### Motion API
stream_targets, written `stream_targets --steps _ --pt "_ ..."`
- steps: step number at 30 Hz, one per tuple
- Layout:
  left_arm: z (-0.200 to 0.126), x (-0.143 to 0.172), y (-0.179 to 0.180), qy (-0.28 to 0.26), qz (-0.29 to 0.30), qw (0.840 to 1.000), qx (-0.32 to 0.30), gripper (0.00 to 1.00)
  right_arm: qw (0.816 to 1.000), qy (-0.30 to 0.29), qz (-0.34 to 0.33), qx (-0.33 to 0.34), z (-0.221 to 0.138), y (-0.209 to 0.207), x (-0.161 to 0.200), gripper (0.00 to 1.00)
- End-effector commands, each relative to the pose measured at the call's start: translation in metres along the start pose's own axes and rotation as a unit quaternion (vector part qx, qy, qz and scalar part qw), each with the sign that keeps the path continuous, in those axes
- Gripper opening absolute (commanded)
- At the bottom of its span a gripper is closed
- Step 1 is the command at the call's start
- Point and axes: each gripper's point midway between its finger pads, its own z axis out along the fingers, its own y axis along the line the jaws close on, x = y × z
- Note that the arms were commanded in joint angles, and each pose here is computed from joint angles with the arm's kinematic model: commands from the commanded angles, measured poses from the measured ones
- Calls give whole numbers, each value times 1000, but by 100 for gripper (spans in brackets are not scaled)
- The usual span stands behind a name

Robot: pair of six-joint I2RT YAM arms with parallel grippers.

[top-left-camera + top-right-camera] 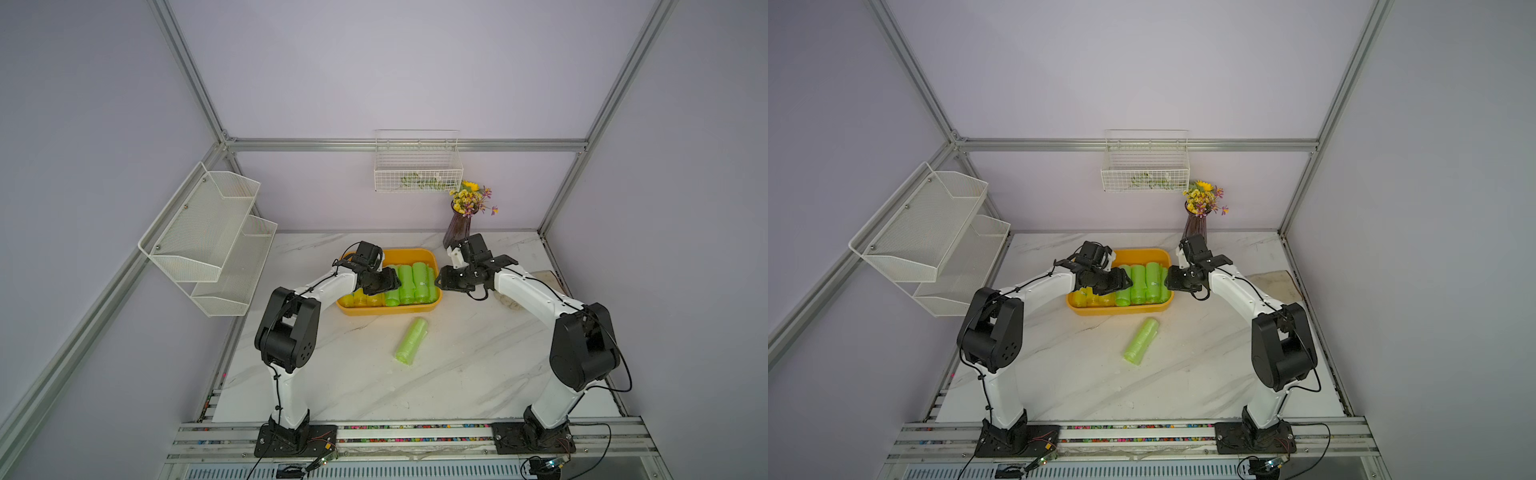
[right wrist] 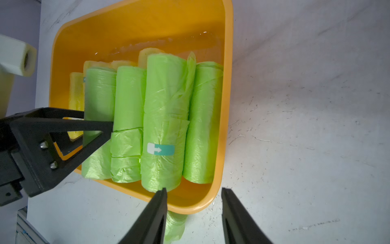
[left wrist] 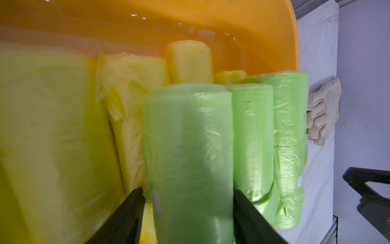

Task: Put the roll of trash bags into the storage box
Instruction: Place the roll of trash bags in the storage box.

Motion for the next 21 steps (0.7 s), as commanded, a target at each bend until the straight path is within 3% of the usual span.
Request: stream_targets --steps 1,13,21 --pt "-12 -6 -14 -18 12 1000 19 66 1000 -13 6 3 -10 -3 -3 47" --pt "-38 -16 -15 -58 30 998 1 76 1000 -17 6 8 -14 -8 -2 47" --pt "-67 -27 -24 -110 57 992 6 90 1000 -13 8 10 -13 -13 1 48"
